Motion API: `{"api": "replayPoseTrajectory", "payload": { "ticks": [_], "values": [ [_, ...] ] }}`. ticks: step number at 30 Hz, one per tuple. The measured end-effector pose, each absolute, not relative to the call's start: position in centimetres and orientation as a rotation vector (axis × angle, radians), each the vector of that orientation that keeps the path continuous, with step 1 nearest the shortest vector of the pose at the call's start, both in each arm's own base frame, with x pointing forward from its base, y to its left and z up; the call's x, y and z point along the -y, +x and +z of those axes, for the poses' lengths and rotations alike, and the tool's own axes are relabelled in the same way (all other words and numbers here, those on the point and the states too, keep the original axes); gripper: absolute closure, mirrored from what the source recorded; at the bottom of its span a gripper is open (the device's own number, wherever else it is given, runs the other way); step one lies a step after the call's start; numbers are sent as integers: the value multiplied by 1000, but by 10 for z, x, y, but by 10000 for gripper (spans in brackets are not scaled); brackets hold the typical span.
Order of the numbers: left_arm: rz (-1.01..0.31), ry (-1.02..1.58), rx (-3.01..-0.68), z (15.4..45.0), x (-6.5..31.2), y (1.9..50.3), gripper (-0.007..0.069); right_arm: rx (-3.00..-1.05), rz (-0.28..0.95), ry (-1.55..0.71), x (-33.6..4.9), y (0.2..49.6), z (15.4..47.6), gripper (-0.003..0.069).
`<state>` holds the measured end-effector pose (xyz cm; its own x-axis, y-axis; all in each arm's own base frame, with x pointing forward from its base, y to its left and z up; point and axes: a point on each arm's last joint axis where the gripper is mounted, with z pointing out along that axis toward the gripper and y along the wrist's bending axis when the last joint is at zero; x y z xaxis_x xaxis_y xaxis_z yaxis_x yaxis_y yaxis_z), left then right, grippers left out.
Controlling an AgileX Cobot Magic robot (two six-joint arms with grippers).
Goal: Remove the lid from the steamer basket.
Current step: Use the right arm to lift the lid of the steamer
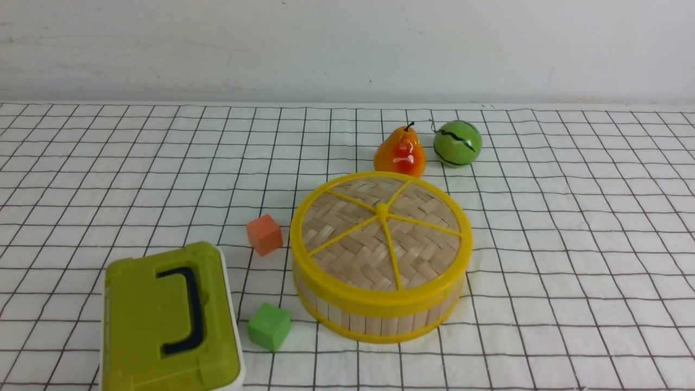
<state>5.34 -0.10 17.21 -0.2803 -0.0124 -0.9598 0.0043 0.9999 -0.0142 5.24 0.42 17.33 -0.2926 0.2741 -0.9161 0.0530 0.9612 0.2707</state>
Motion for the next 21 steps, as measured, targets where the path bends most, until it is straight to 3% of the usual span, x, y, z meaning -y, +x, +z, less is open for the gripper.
{"api": "replayPoseTrajectory", "payload": {
  "ticks": [2,3,4,7,8,9,17,21],
  "values": [
    [-16,-6,-1855,172,1,53,386,-1844,428,367,-11,52,174,502],
    [-16,-6,-1855,172,1,53,386,-1843,446,377,-12,52,175,501],
    [-16,-6,-1855,172,1,53,386,-1819,610,486,-17,52,175,498],
    [-16,-6,-1855,172,1,53,386,-1740,890,667,-24,52,180,493],
    [-16,-6,-1855,172,1,53,386,-1732,905,677,-24,52,181,492],
    [-16,-6,-1855,172,1,53,386,-1673,1010,746,-26,52,185,490],
    [-16,-6,-1855,172,1,53,386,-1554,961,733,-19,55,193,480],
    [-16,-6,-1855,172,1,53,386,-1591,879,545,-23,52,208,482]
  ]
}}
